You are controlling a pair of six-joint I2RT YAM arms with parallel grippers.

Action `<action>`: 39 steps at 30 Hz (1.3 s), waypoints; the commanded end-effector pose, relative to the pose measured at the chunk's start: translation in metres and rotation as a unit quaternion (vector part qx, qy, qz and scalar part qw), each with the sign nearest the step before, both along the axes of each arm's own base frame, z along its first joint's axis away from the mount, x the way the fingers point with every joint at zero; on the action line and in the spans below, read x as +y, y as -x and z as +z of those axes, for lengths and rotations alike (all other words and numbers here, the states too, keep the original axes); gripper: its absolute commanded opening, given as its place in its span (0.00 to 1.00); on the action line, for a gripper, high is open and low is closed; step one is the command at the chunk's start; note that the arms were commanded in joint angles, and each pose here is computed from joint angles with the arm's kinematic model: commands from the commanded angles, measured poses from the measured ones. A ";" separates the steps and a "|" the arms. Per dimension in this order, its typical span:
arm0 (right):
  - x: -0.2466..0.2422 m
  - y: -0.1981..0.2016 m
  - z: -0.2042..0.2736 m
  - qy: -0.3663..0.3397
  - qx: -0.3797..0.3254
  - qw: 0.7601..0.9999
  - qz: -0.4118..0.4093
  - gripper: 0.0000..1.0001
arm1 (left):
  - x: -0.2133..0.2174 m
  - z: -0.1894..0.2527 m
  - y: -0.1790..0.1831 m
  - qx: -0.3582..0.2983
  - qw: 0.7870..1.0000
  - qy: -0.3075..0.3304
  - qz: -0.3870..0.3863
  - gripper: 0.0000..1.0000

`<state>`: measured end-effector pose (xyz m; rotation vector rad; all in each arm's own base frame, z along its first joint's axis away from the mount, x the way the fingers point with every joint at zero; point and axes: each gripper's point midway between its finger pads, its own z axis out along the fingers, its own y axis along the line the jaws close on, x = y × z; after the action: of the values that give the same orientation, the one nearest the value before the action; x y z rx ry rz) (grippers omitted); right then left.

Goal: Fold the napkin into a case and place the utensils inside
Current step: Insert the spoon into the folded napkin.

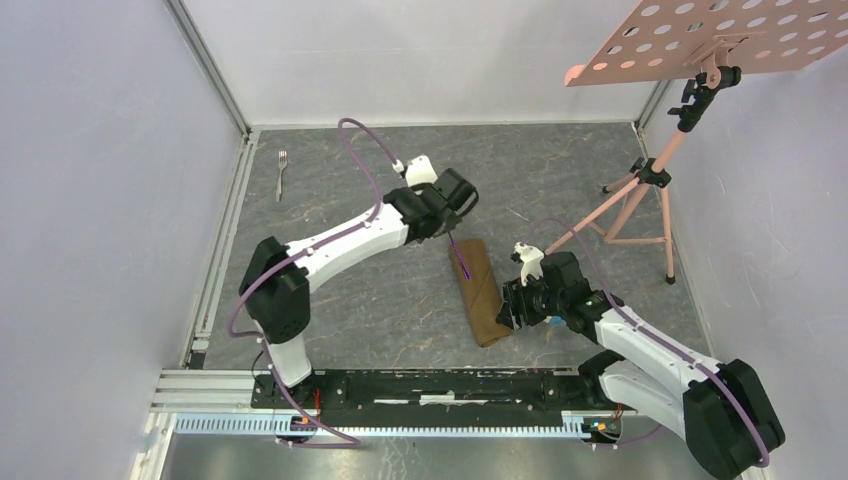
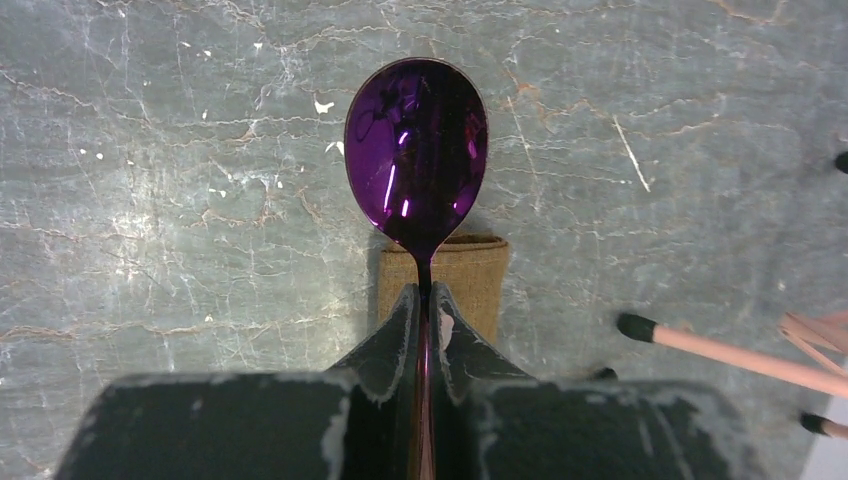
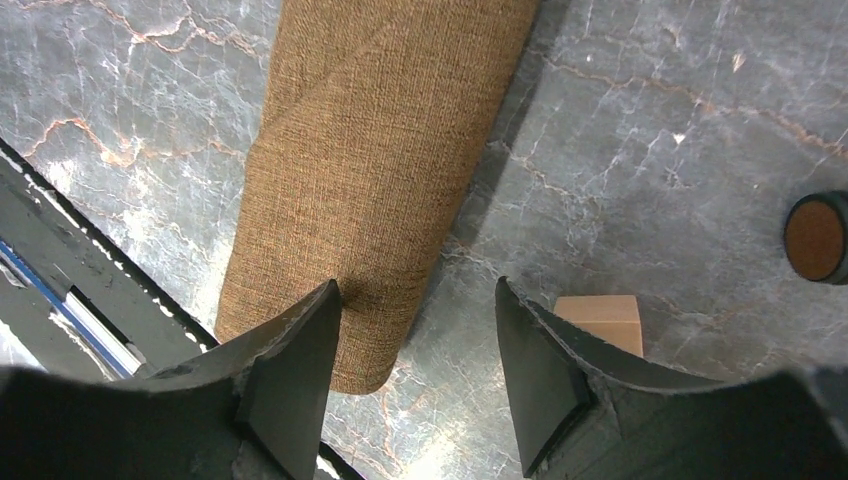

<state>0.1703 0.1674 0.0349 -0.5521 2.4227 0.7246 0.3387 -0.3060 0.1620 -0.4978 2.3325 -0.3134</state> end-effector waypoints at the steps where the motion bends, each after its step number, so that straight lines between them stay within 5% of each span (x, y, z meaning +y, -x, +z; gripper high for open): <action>1: 0.003 -0.002 0.000 -0.019 -0.009 1.000 -0.008 0.63 | -0.008 0.010 -0.016 -0.070 0.995 0.006 0.075 0.02; 23: 0.008 0.006 -0.008 -0.036 0.005 0.999 0.004 0.53 | -0.052 -0.024 0.003 -0.091 0.992 -0.080 0.028 0.02; 39: 0.011 0.009 -0.012 -0.053 0.008 0.999 0.004 0.41 | -0.070 -0.050 0.048 0.012 0.999 -0.043 -0.030 0.02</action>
<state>0.1594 0.1767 0.0229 -0.5193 2.4014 0.8401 0.3043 -0.3654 0.1081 -0.3530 2.3180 -0.1560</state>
